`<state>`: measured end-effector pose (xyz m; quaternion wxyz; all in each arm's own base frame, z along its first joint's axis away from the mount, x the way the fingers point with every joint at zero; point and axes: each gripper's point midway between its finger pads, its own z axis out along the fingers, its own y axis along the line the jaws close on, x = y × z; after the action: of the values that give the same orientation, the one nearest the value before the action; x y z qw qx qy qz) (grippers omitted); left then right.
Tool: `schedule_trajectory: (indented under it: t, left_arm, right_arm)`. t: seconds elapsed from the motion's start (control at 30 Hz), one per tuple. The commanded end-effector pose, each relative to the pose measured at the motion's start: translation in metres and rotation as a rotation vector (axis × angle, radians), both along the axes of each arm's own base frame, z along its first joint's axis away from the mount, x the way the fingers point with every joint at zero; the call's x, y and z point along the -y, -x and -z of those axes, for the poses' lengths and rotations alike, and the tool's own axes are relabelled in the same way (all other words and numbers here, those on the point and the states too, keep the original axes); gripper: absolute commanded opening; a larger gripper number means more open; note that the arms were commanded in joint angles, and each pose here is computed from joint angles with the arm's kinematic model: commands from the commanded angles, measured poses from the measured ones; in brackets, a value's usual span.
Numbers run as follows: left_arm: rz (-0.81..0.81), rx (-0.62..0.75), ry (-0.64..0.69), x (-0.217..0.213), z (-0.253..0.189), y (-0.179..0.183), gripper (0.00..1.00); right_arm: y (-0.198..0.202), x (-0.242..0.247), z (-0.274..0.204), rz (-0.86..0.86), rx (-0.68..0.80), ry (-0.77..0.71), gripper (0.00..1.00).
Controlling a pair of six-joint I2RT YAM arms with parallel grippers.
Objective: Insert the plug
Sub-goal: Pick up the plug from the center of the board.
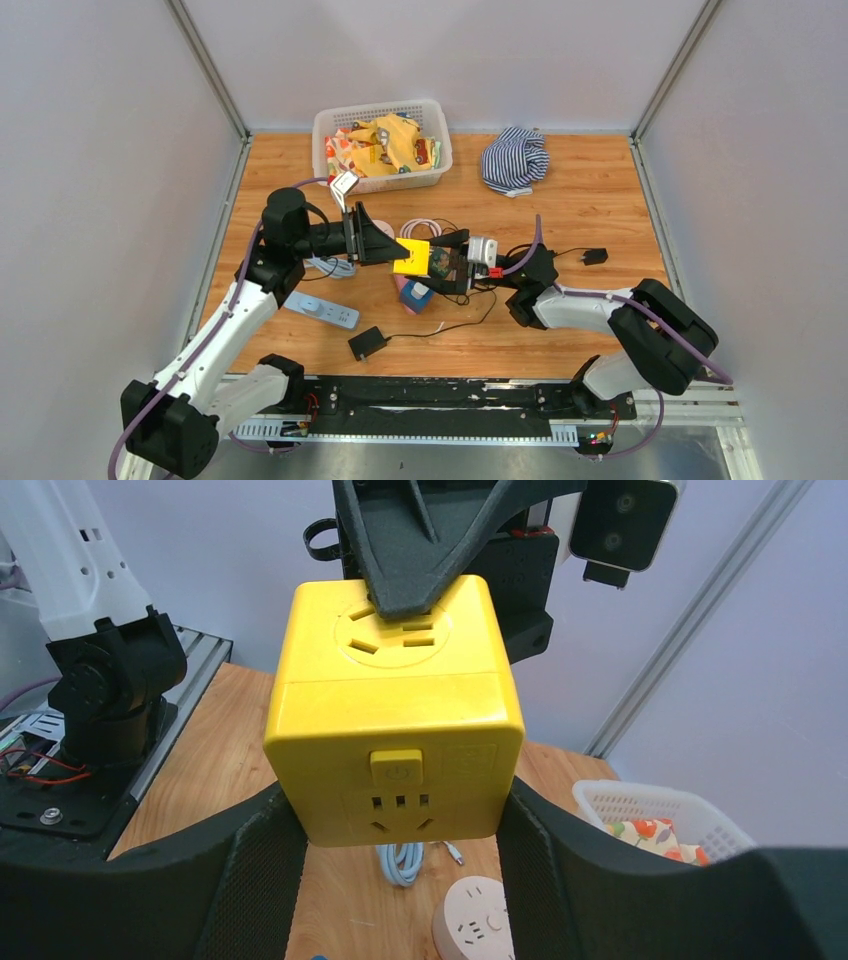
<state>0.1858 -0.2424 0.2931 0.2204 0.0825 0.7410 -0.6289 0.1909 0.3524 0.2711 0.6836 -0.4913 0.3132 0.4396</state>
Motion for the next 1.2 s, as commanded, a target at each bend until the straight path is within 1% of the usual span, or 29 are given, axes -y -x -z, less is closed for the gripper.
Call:
schedule_trajectory:
  t: [0.0,0.03,0.1,0.2,0.23,0.27,0.3,0.33,0.43,0.47,0.53,0.6,0.7,0.83,0.93,0.97,1.0,1.07,1.17]
  left_arm:
    - [0.037,0.017,0.029,0.001,-0.017,0.010,0.00]
    - [0.036,0.015,0.029,0.001,-0.017,0.010,0.00]
    - [0.030,0.014,0.028,0.001,-0.016,0.009,0.00]
    - [0.013,0.018,0.024,0.001,-0.014,0.006,0.00]
    - [-0.001,0.020,0.018,0.000,-0.012,0.003,0.03]
    - [-0.019,0.025,0.011,0.000,-0.008,0.000,0.12]
    - [-0.041,0.026,0.004,-0.001,-0.005,-0.003,0.26]
    - [-0.060,0.022,-0.003,-0.001,-0.001,-0.007,0.41]
    - [-0.088,0.020,-0.021,-0.002,0.008,-0.015,0.67]
    - [-0.087,0.028,-0.026,-0.001,0.009,-0.016,0.72]
    - [-0.090,0.044,-0.033,-0.001,0.009,-0.019,0.80]
    - [-0.103,0.076,-0.048,-0.004,0.007,-0.023,0.86]
    - [-0.150,0.159,-0.126,-0.013,0.002,-0.033,0.95]
    - [-0.308,0.231,-0.345,-0.044,0.009,-0.059,1.00]
    - [-0.456,0.245,-0.507,-0.074,0.017,-0.077,1.00]
    - [-0.498,0.240,-0.549,-0.083,0.021,-0.081,1.00]
    - [-0.533,0.240,-0.576,-0.090,0.023,-0.084,1.00]
    - [-0.599,0.234,-0.621,-0.104,0.030,-0.088,1.00]
    - [-0.693,0.231,-0.653,-0.122,0.033,-0.090,1.00]
  right_arm:
    - [0.003,0.009,-0.024,0.003,0.072,-0.080,0.62]
    - [0.004,0.009,-0.026,-0.003,0.075,-0.081,0.60]
    - [0.006,0.009,-0.027,-0.014,0.079,-0.082,0.51]
    - [0.008,0.011,-0.032,-0.017,0.083,-0.093,0.30]
    - [0.008,0.011,-0.034,-0.017,0.076,-0.097,0.22]
    - [0.008,0.013,-0.036,-0.010,0.065,-0.107,0.14]
    - [0.006,0.014,-0.038,0.003,0.047,-0.116,0.06]
    - [0.005,0.017,-0.040,0.018,0.032,-0.125,0.01]
    - [-0.002,0.021,-0.037,0.066,-0.007,-0.133,0.00]
    - [-0.005,0.023,-0.035,0.088,-0.025,-0.134,0.00]
    - [-0.015,0.025,-0.028,0.139,-0.076,-0.122,0.00]
    - [-0.022,0.026,-0.019,0.171,-0.129,-0.087,0.00]
    - [-0.036,0.022,-0.006,0.218,-0.232,0.003,0.00]
    - [-0.055,0.017,0.007,0.293,-0.384,0.156,0.00]
    - [-0.064,0.018,0.017,0.349,-0.512,0.227,0.00]
    - [-0.068,0.019,0.016,0.377,-0.543,0.223,0.00]
    - [-0.075,0.022,0.015,0.421,-0.589,0.227,0.00]
    - [-0.086,0.029,0.027,0.519,-0.709,0.300,0.00]
    - [-0.096,0.031,0.035,0.607,-0.825,0.420,0.00]
